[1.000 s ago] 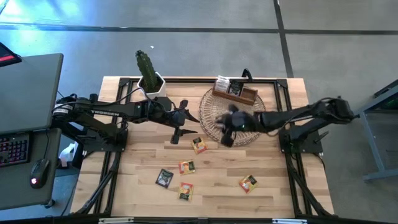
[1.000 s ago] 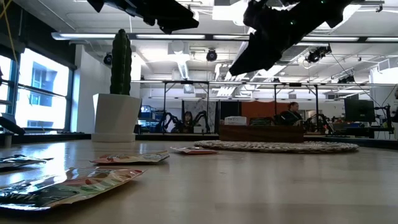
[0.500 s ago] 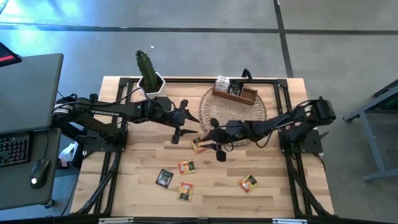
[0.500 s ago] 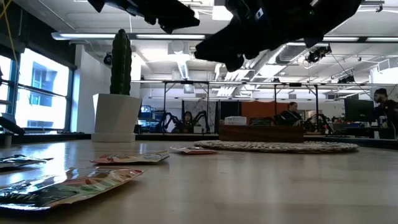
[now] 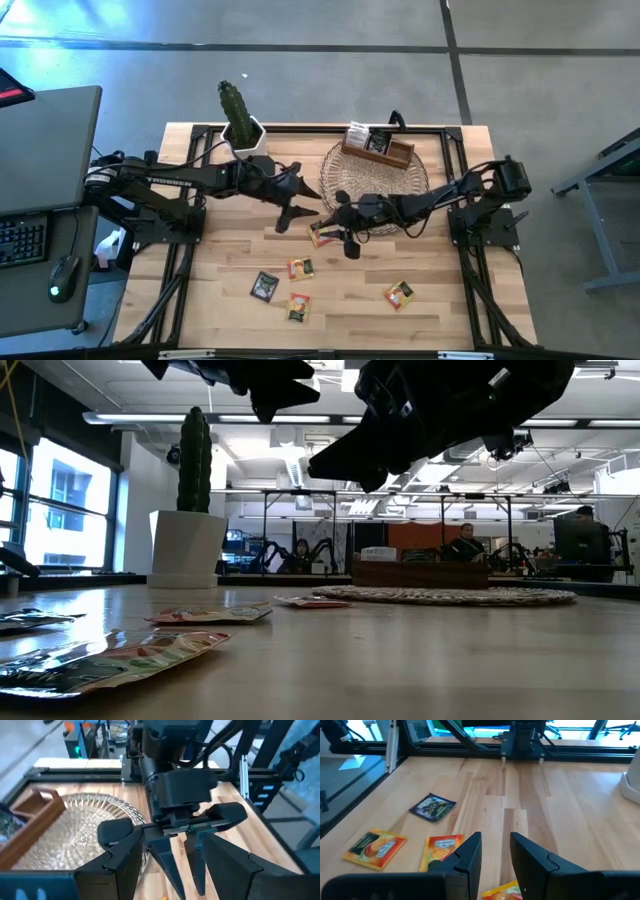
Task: Pick & Place Tea
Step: Put the blue tea bag into the middle section of the wooden organizer
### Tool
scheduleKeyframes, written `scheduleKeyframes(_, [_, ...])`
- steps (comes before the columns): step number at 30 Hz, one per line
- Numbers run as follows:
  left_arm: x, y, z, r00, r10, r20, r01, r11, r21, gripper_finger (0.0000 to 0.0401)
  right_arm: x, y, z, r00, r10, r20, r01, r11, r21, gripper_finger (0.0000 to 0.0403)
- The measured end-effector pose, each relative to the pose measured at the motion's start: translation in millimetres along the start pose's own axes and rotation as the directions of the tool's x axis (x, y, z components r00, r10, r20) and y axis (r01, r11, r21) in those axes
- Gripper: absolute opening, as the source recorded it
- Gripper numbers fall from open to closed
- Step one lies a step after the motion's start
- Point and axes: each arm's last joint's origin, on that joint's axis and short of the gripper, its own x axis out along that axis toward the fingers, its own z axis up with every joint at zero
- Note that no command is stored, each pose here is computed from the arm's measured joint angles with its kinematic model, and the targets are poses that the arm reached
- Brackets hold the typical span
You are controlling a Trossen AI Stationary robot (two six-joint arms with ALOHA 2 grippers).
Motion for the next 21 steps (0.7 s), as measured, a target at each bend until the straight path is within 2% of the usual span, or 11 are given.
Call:
scheduleKeyframes(6, [0,0,-4,0.999,-0.005,-0.04,-0.001,0.988,-0.157,0.0202,0,0,0,1.0,0.005,0.0,-0.005,1.0,0.004,0.0099])
scheduleKeyframes(12, [-4,-1,-26,0.964,-0.017,-0.265,-0.043,0.975,-0.219,0.0202,0,0,0,1.0,0.004,0.001,-0.004,1.0,0.004,0.0099])
scheduleKeyframes(13, [-4,-2,-29,0.955,-0.042,-0.295,-0.031,0.971,-0.239,0.0202,0,0,0,1.0,0.004,0.001,-0.004,1.0,0.004,0.0099])
scheduleKeyframes(15, [-7,-7,-35,0.924,-0.159,-0.347,0.053,0.954,-0.296,0.0202,0,0,0,1.0,0.004,0.001,-0.004,1.0,0.004,0.0099])
scheduleKeyframes(18, [-9,-26,-43,0.85,-0.339,-0.403,0.196,0.914,-0.355,0.0202,0,0,0,1.0,0.004,0.001,-0.004,1.0,0.004,0.0099])
scheduleKeyframes(21, [-9,-53,-54,0.799,-0.361,-0.481,0.22,0.92,-0.326,0.0202,0,1,0,1.0,0.004,0.001,-0.004,1.0,0.013,0.0099])
